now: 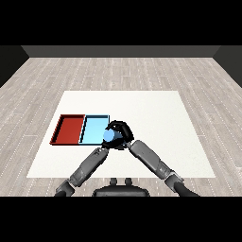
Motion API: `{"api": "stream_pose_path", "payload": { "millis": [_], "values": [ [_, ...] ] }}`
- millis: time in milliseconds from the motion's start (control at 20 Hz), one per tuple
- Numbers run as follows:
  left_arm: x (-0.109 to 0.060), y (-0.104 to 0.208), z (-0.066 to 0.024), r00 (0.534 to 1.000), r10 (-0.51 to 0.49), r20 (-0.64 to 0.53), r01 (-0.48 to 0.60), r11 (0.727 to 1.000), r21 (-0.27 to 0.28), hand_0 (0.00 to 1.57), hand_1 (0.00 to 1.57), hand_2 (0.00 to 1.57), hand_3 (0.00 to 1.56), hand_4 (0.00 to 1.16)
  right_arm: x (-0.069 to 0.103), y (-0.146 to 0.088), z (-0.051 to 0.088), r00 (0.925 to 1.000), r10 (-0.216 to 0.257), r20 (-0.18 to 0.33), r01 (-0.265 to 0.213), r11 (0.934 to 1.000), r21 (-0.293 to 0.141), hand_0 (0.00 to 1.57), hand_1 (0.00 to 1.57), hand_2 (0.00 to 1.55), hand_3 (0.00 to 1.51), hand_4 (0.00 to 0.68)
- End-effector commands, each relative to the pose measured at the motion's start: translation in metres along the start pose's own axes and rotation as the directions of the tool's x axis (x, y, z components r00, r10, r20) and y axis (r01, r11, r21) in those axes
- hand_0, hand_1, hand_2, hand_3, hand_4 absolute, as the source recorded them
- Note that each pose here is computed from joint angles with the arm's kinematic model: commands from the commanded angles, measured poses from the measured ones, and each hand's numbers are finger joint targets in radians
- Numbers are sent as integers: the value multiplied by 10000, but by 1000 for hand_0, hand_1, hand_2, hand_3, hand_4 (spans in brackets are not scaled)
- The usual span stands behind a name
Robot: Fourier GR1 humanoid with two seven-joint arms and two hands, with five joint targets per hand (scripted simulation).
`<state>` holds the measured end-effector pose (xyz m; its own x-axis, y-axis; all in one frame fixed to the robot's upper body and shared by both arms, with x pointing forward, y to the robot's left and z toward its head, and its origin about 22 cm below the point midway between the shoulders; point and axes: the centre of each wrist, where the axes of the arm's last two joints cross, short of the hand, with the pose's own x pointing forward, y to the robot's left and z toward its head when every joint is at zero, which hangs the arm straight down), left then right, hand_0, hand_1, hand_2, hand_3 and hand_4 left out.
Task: Pick the blue can and put it in the blue box
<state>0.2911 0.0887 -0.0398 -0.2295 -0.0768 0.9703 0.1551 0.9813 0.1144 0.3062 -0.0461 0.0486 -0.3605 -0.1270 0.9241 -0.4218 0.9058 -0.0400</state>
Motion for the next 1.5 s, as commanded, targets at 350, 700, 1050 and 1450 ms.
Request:
{"api": "stream_pose_path", "payload": {
  "millis": [350,700,1050,1450],
  "values": [
    [21,-16,-133,9940,899,-617,-872,9952,450,1571,1571,1516,1448,1097,14,-3,47,9914,-1203,-514,1183,9921,-412,0,0,0,0,0],
    [31,-114,-78,9965,741,-393,-719,9959,550,1571,1571,1543,1476,1134,-23,-100,144,9925,-1171,-359,1157,9925,-394,0,0,0,0,0],
    [-185,31,-130,9986,284,-454,-264,9987,424,1571,1571,1571,1504,1134,46,-112,106,9851,-1652,-474,1614,9841,-746,0,0,0,0,0],
    [-25,256,-201,9989,98,-452,-66,9976,696,1571,1571,1571,1503,1128,207,-487,479,9870,-1609,31,1602,9805,-1139,0,0,0,0,0]
  ]
}}
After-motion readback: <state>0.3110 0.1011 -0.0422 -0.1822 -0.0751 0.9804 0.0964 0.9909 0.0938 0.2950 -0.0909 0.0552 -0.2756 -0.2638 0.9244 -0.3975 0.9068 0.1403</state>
